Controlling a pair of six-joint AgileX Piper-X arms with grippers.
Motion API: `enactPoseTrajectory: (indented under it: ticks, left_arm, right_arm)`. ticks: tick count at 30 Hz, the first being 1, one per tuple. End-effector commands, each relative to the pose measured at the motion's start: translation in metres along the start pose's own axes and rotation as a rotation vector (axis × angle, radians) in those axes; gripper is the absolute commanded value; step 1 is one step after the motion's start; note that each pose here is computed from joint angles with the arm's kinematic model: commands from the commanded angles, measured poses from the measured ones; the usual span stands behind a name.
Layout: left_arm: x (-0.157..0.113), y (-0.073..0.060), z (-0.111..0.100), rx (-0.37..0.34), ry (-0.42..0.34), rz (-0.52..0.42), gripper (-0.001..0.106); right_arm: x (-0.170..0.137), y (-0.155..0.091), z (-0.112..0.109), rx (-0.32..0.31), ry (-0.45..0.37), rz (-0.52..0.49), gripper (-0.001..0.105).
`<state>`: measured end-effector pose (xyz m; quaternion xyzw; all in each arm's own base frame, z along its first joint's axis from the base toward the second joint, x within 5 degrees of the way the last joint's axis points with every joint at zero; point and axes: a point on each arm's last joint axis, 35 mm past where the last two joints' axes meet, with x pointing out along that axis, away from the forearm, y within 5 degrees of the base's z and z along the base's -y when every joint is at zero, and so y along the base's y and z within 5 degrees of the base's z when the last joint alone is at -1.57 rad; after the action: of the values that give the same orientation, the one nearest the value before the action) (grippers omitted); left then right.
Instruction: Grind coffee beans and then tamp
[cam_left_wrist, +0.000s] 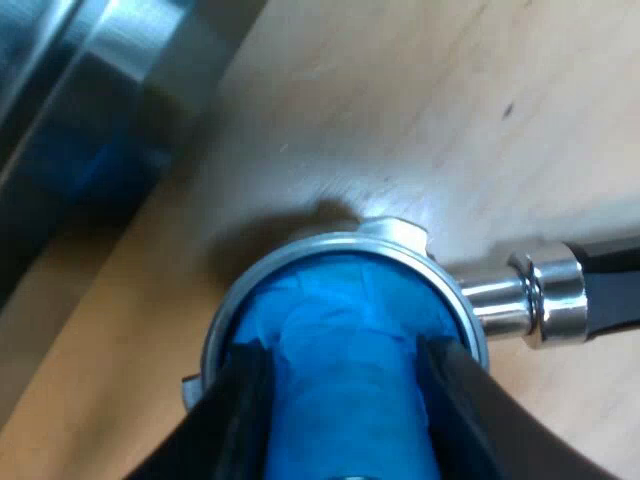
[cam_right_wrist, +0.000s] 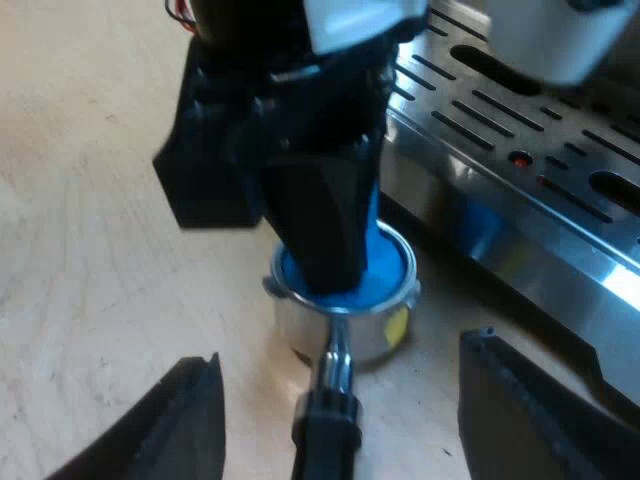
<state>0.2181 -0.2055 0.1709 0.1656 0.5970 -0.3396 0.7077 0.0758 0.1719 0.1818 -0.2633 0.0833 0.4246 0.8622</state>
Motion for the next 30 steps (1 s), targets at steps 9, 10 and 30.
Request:
enactPoseTrajectory:
  ticks: [9,10,30]
  left_arm:
    - [0.030,0.002,-0.015,-0.041,0.135,0.029,0.001]
    - [0.030,0.002,-0.015,-0.040,0.133,0.029,0.001]
    - [0.041,0.005,-0.037,-0.063,0.169,0.047,0.001]
  right_arm:
    - [0.000,-0.001,0.003,-0.007,-0.017,-0.003,0.054]
    - [0.000,-0.001,0.003,-0.007,-0.017,-0.003,0.054]
    - [0.000,-0.001,0.003,-0.007,-0.017,-0.003,0.054]
